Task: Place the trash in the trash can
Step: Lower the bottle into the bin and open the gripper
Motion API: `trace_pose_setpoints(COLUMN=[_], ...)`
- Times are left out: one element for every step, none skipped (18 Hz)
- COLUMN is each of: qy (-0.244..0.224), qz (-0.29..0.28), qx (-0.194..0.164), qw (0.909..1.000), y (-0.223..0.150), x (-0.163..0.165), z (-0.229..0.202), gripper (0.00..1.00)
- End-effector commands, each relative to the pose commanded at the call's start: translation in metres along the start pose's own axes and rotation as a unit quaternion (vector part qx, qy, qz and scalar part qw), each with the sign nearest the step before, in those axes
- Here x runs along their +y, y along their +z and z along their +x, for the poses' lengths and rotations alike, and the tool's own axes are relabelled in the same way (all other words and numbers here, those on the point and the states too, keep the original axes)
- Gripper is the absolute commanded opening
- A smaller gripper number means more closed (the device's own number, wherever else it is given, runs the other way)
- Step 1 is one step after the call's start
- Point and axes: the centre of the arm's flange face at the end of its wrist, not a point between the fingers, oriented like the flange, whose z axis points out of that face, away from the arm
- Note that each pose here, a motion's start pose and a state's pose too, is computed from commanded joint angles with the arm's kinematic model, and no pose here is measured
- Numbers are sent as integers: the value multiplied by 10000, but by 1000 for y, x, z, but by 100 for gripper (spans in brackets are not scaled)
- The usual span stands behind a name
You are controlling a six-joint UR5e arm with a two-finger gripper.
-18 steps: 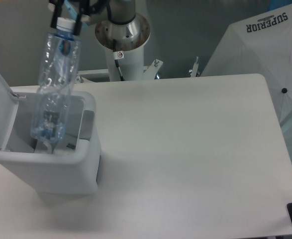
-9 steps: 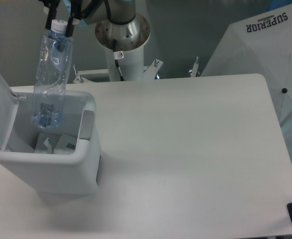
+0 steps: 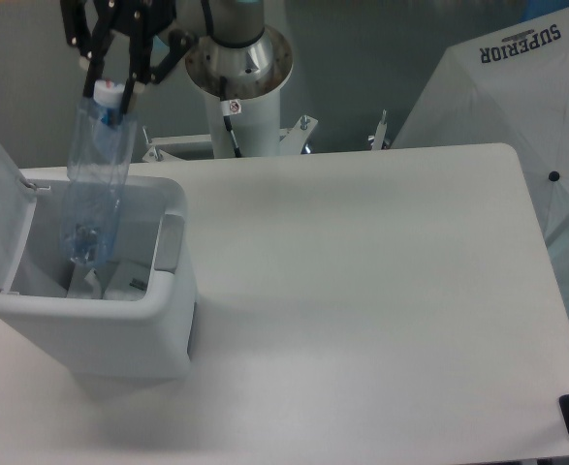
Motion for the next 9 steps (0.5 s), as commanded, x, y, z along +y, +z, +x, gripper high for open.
trace_pose_setpoints(qy=[18, 29, 26, 22, 40, 66, 76, 75, 87], qz=[-22, -52, -69, -90, -112, -119, -115, -128, -130], qx=[16, 45, 64, 75, 91, 106, 107, 118, 136], qw=[10000, 10000, 10000, 9999, 9999, 9999, 9998, 9998, 9998], y=[3, 9, 13, 16, 20, 24, 26, 28, 31], x=[-3, -7, -12, -16, -20, -23, -24, -25, -26], z=[0, -2, -4, -6, -7, -7, -8, -9, -7], gripper=[11, 12, 12, 16, 23, 26, 41, 53, 55])
